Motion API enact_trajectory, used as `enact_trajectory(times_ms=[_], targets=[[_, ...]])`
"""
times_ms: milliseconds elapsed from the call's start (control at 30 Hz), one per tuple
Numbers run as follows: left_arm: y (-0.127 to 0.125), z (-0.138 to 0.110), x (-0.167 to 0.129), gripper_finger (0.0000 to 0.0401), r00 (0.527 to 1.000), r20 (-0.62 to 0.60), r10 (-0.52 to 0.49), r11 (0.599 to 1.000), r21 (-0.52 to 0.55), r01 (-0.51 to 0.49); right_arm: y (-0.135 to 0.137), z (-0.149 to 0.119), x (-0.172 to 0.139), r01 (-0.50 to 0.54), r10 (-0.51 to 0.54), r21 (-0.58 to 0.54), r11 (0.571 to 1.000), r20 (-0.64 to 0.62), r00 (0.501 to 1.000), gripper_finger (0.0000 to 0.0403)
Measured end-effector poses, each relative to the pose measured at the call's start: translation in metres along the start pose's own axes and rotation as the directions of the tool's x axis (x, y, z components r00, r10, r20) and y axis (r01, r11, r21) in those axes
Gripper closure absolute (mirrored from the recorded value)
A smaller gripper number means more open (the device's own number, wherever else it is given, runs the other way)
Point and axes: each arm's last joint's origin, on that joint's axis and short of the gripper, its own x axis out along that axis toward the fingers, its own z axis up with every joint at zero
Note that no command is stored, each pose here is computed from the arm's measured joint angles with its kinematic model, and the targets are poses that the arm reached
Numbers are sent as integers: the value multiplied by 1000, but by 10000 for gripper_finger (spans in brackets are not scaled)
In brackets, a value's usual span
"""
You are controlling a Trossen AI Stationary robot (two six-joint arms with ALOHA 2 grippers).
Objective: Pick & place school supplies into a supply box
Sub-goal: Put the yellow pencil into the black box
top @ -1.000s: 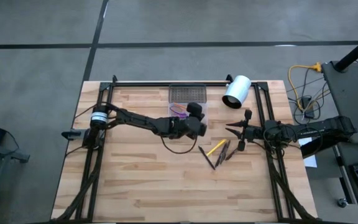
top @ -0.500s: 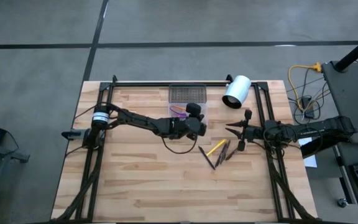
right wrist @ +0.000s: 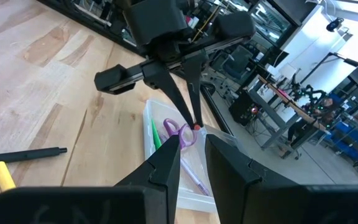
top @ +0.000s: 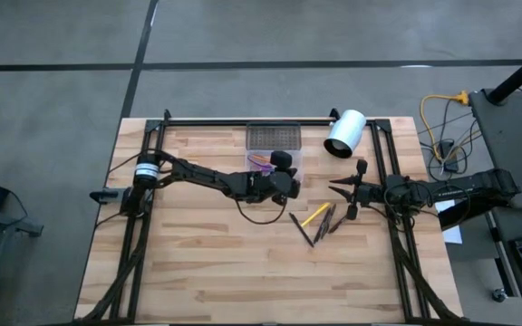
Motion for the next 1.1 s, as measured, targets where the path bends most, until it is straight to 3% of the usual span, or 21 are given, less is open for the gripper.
enact_trajectory(times_ms=[367, 1100], targets=[[-1, 0, 0, 378, 1000, 1, -3, 1000, 0, 3, 0, 0, 0, -1, 1, 0, 1000, -1, 1000, 335], [-2, -2, 0, 374, 1000, -11, -7, 1000, -25, 6, 0, 0, 0, 0, 0, 0, 1000, 0, 1000, 335]])
